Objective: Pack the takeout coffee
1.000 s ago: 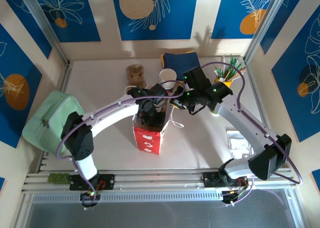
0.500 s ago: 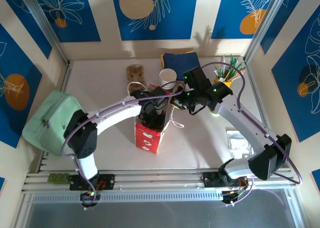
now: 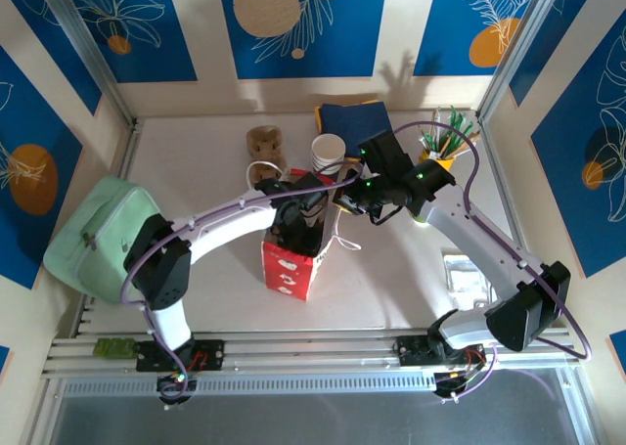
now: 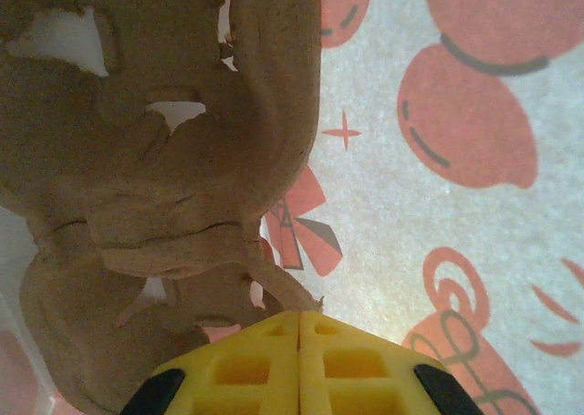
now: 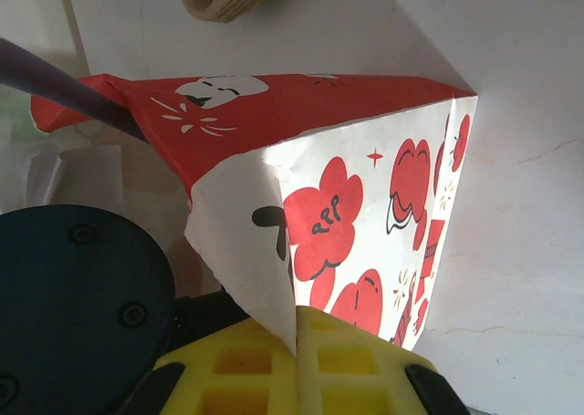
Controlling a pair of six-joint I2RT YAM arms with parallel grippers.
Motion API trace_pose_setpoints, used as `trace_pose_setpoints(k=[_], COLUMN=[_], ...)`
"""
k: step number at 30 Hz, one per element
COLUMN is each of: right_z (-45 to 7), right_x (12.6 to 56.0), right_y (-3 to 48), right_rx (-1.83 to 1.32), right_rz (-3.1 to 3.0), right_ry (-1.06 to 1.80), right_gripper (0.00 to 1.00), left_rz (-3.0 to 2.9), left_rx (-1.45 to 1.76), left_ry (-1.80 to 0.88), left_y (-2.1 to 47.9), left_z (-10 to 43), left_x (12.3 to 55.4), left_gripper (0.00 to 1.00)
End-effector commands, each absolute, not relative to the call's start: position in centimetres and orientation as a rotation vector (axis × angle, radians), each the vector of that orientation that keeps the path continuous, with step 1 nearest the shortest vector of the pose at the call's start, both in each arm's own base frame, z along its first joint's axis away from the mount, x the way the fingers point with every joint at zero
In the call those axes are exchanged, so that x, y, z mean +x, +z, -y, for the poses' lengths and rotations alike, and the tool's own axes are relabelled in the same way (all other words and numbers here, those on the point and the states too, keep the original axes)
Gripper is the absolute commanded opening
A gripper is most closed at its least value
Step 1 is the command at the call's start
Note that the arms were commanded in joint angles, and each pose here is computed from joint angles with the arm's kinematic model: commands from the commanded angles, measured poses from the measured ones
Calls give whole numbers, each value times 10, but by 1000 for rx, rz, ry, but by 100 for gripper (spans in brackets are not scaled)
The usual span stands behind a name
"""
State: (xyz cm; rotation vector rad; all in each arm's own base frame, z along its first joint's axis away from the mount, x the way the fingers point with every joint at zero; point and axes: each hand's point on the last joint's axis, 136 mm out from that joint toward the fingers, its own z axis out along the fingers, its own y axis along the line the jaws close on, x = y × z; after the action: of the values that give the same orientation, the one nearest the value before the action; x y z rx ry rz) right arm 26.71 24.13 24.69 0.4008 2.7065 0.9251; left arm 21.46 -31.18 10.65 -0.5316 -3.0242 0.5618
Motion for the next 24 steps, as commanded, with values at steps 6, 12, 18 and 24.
trace_pose_setpoints(k=[6,12,18,24], right_z=[-238,-242,-242,-243], right_x=[262,261,261,261], right_y=[255,257,265,272], right_rx=[376,366,358,344], right_rz=[-2708,-2706,-2689,-2671], right_ry=[898,918,930,938], right_gripper=[0,0,0,0], left_rz=[2973,2967,2958,2970], left_rx=[-542,-549,-536,-499], left_ry=[686,617,512,414], left_y=[110,92,74,69], left_z=[318,321,313,299], left_x=[205,205,202,199], left_gripper=[8,7,7,7])
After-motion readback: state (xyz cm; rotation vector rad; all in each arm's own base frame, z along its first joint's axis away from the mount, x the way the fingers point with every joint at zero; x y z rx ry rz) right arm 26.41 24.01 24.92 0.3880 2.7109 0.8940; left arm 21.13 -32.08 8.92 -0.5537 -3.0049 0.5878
